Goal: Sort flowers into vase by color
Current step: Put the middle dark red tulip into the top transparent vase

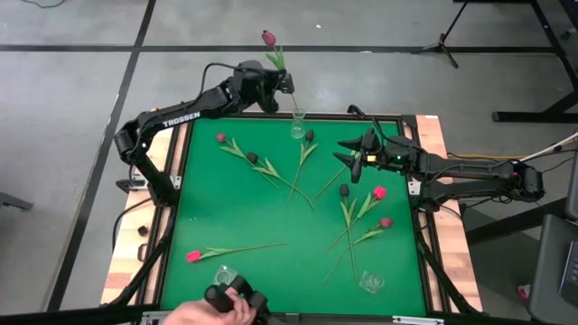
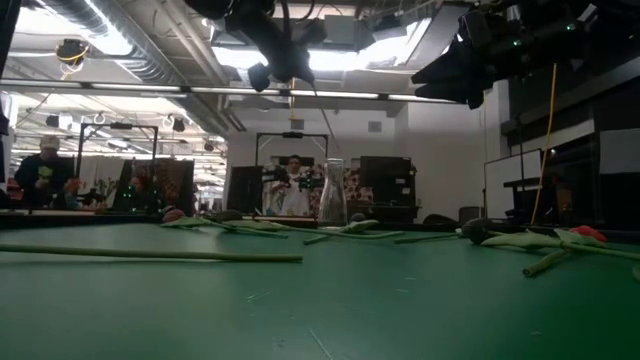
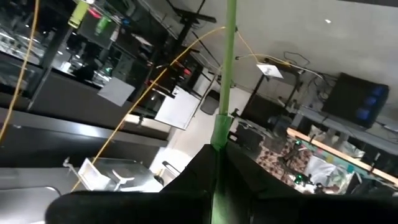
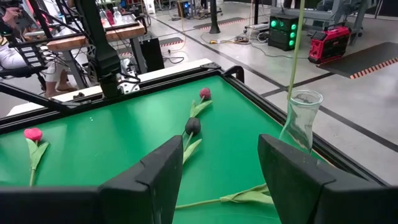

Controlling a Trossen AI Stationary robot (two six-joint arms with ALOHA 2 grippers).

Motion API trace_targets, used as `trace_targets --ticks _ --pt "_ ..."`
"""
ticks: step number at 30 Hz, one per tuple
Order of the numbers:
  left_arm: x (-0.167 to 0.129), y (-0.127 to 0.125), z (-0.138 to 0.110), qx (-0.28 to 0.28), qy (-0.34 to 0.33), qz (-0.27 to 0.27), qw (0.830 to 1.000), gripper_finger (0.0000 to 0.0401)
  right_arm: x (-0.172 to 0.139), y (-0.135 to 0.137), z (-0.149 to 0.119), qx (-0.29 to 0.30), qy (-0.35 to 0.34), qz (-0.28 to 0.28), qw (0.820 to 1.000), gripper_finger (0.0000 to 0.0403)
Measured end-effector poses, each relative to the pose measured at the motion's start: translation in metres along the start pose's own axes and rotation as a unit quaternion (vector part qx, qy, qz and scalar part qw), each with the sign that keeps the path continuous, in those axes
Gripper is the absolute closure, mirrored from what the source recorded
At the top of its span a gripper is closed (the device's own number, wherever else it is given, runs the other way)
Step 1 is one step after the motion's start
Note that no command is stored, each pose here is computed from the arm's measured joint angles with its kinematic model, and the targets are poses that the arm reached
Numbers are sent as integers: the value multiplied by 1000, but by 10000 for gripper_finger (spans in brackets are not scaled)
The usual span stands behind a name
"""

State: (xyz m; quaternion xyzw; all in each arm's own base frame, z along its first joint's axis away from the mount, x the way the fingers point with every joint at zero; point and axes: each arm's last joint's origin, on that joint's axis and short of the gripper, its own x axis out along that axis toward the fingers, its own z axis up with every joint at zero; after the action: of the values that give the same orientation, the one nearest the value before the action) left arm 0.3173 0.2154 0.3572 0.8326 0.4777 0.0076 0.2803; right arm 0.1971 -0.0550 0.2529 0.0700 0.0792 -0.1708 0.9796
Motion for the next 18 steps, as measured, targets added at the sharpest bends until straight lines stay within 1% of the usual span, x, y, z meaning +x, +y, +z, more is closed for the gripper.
trace_targets --ticks 3,10,14,18 --pt "3 -7 -6 -3 6 -8 1000 387 0 0 0 0 0 0 1000 194" --pt "10 -21 -19 -15 15 4 1000 387 0 0 0 0 0 0 1000 194" --pt "11 -22 -19 -15 7 16 1000 387 0 0 0 0 0 0 1000 194" --pt "17 -21 -12 -11 -6 18 1000 387 0 0 0 0 0 0 1000 194"
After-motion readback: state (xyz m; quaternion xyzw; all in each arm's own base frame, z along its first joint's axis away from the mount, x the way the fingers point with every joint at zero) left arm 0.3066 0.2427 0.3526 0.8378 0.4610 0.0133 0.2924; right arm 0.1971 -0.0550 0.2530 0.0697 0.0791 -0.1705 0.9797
